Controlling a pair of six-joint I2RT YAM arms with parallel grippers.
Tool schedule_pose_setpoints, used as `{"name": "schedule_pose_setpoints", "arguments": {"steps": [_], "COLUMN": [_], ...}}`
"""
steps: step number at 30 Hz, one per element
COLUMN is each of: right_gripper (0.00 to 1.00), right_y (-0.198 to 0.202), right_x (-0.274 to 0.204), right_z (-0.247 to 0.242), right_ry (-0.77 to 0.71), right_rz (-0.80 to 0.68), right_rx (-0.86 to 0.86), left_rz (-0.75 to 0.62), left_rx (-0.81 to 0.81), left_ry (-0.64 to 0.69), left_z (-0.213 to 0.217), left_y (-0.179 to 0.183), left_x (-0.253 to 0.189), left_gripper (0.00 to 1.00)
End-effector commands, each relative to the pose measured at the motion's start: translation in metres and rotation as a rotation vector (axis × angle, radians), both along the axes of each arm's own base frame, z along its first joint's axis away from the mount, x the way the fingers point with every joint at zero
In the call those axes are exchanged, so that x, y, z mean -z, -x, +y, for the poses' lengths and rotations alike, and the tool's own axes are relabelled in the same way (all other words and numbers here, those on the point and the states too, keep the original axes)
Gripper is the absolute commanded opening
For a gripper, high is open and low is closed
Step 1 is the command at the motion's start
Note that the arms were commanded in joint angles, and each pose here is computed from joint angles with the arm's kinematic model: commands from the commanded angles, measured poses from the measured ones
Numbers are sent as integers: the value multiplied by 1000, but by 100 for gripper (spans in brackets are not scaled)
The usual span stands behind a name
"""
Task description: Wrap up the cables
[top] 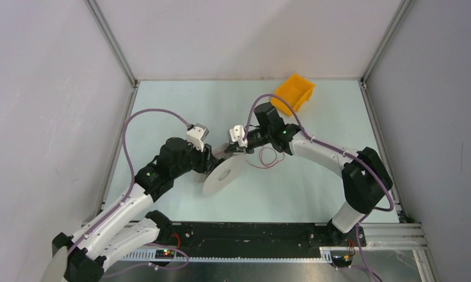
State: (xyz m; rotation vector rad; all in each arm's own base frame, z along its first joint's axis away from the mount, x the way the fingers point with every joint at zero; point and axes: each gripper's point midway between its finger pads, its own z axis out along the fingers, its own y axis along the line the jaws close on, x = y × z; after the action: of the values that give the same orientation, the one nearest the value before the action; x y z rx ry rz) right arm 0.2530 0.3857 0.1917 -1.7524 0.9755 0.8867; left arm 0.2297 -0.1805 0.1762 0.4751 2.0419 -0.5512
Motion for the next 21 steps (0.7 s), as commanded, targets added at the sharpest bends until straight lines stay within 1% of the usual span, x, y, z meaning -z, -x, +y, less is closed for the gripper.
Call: {"name": "schedule_pose_setpoints", "arguments": {"steps": [1,3,6,8,10,16,21], "right_gripper": [0,0,0,0,0,0,4], "right_y": [0,1,1,2,2,1,-1], "right_x": [-1,0,1,3,5,12,12], "right_z": [7,8,8,9,10,10,11], "right_ry": [-22,-22,-22,-20,-19,-7,-10], "right_rz": [2,7,14,20,24,35,35], "right_rx": [-12,-16,-17,-19,-19,-13,-5], "left_rz": [-44,-45,-52,-60,-66,-56,-22], "left_rx": [-12,-9,-6,-11,-24,-36,-38], "left_ry": [15,17,15,9,2,-23,-67], "left_z": [-1,-1,0,2,5,10,16], "left_y": [-9,-8,-6,-7,-8,-6,-2], "left_x": [-10,-10,-10,-10,-11,-6,3], "left_gripper": [48,43,33,29,27,27,28]}}
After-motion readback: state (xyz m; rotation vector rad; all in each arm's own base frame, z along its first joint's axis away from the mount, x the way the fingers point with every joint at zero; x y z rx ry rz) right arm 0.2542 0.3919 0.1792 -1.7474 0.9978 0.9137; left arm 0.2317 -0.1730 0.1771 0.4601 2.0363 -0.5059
